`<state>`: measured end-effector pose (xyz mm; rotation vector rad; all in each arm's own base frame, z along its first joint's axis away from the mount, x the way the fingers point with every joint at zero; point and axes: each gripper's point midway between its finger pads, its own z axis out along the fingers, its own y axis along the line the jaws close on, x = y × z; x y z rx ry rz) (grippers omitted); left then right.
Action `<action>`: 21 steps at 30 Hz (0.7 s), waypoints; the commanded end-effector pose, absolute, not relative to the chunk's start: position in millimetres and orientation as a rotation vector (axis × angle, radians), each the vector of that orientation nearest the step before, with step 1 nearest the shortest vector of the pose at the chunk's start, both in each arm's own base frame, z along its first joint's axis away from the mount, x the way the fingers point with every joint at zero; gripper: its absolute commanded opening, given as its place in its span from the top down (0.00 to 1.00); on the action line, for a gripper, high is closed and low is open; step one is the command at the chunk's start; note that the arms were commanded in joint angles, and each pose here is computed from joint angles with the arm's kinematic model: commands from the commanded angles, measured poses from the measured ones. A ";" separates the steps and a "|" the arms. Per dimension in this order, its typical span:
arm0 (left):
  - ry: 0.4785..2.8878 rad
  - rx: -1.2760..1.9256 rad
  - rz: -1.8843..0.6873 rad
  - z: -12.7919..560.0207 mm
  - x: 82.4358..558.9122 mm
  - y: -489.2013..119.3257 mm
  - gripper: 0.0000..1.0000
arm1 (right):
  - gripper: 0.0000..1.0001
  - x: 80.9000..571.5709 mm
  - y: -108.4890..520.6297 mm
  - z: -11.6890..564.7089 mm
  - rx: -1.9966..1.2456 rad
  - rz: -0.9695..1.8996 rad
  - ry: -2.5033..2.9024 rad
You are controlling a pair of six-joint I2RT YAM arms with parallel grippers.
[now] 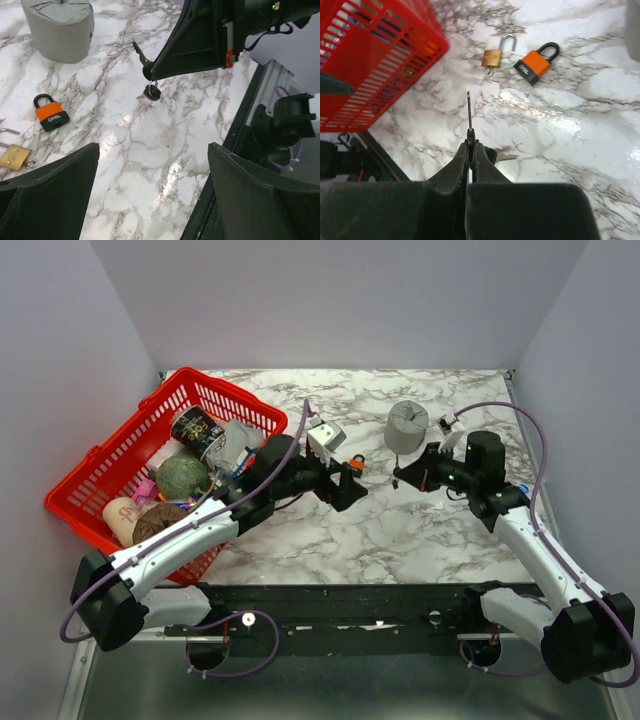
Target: Unlock with the key
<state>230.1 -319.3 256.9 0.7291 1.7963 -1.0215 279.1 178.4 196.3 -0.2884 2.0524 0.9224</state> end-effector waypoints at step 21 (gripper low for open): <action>2.408 0.622 -0.373 68.9 385.1 -356.8 0.02 | 0.99 231.7 121.5 234.6 -0.133 0.725 1.849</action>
